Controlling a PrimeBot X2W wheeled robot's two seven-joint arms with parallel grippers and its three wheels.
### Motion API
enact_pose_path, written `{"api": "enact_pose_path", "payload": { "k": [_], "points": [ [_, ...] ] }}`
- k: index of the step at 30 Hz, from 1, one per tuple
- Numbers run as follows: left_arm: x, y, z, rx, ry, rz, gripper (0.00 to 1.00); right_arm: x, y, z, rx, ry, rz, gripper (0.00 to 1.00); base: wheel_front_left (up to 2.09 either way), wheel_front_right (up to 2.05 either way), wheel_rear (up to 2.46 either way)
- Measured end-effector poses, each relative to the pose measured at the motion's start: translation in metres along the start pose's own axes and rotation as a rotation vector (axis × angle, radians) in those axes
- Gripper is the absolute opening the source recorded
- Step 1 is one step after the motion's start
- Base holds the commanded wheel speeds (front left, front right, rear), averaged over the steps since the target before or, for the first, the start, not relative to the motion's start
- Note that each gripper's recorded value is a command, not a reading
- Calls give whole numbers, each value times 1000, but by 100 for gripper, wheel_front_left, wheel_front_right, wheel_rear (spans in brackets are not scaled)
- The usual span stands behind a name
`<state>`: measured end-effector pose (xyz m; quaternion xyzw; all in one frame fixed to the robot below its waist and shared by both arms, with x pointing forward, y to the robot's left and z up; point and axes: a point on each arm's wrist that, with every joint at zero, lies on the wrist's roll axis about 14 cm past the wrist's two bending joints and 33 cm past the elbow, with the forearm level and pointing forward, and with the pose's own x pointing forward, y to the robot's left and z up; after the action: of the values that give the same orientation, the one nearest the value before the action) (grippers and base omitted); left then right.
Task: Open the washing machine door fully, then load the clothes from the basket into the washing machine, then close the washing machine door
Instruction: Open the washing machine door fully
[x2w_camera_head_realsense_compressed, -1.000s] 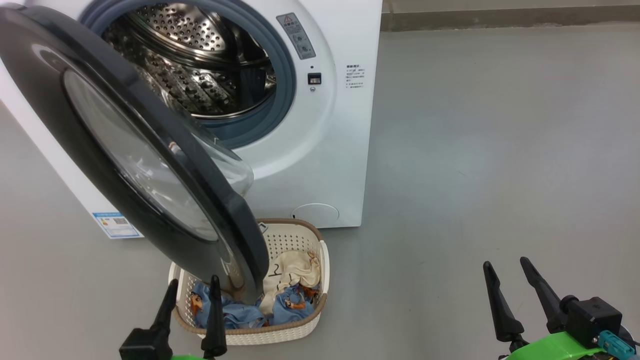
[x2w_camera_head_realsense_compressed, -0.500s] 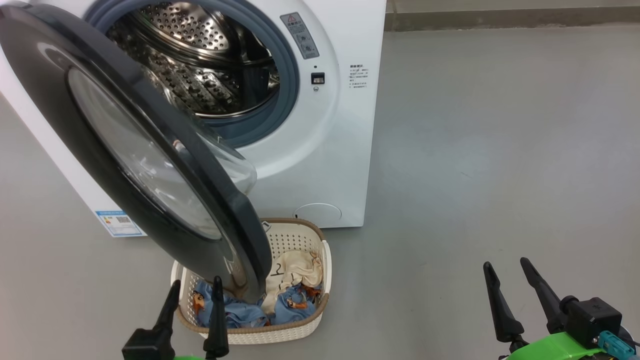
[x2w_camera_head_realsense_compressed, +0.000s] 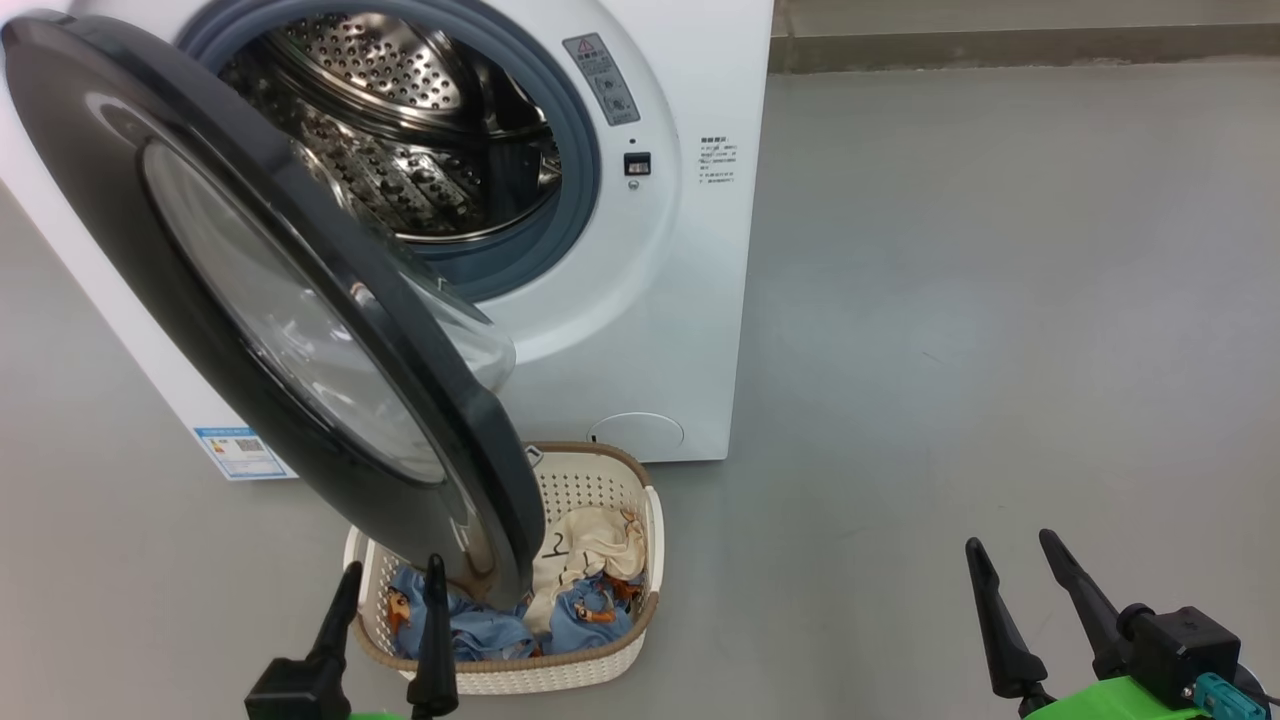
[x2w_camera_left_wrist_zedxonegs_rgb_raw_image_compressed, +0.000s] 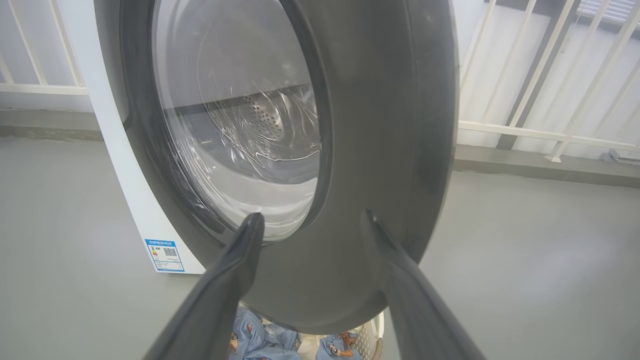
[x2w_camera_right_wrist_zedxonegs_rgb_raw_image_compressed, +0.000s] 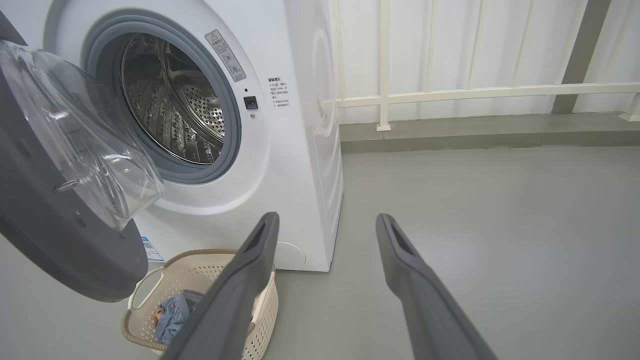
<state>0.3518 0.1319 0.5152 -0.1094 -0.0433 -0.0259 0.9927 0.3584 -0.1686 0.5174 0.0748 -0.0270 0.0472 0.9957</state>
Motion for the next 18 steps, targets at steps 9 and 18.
{"api": "enact_pose_path", "payload": {
  "k": [9,18],
  "points": [
    [0,-1,-2,-1,5,-3,100,0,0,-1,0,4,-1,100,0,0,0],
    [0,-2,-2,-1,7,-5,100,0,-1,-2,0,5,-2,100,0,0,0]
  ]
}}
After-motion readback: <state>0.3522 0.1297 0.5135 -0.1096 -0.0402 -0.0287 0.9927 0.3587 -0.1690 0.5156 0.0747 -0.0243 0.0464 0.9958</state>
